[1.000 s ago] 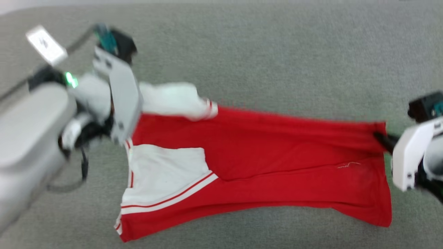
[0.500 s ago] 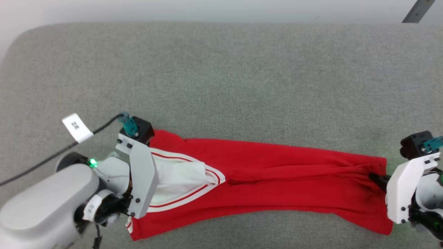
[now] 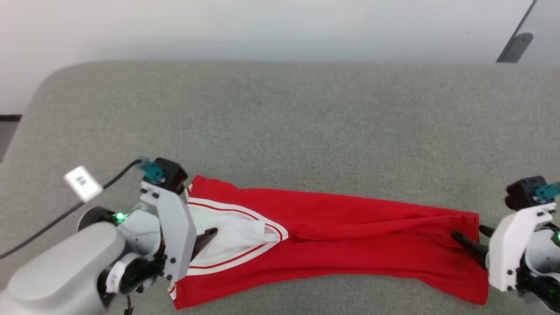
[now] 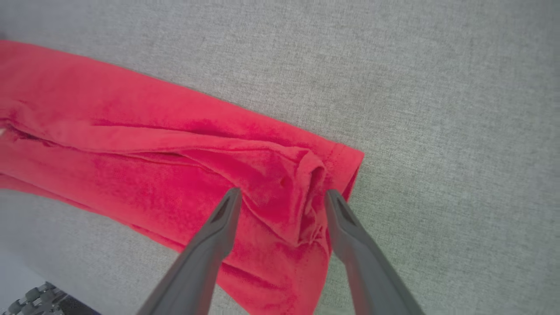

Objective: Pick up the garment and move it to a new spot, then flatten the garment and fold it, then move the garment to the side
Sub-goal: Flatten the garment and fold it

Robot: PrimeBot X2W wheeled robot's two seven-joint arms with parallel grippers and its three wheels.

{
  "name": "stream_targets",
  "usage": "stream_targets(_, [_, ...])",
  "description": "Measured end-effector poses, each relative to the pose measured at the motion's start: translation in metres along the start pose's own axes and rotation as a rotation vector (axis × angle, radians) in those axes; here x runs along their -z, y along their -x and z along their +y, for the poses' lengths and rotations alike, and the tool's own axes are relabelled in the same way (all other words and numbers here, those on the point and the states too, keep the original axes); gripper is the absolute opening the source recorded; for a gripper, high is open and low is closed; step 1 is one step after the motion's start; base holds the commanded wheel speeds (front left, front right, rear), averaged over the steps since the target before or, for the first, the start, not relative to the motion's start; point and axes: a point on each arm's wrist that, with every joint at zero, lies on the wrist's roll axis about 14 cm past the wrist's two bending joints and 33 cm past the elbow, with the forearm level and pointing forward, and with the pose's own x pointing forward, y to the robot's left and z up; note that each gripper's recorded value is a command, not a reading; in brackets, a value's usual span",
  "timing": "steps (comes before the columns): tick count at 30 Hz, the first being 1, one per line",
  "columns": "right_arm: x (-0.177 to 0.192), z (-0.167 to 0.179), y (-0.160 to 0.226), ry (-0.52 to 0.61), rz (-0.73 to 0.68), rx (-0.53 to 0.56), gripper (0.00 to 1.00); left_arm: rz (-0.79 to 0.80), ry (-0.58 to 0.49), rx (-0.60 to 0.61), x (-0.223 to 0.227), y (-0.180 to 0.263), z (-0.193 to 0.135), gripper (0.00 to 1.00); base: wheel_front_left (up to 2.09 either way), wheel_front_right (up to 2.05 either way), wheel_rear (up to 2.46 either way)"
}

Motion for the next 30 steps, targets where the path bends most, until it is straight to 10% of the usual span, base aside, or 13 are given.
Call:
stream_targets(16, [0.018,-0.034,0.018,-0.114,0.101,0.09,1.0,-0.577,0.083,-0.224,-0.015,0.068,0.042,1.0,0.0,0.0,0.0])
stream_targets(30, [0.038,-0.028,-0.019,-0.144,0.262,0.075,1.0,-0.742,0.216,-0.458,0.027,0.103,0.084,1.0,0.0,0.0,0.0])
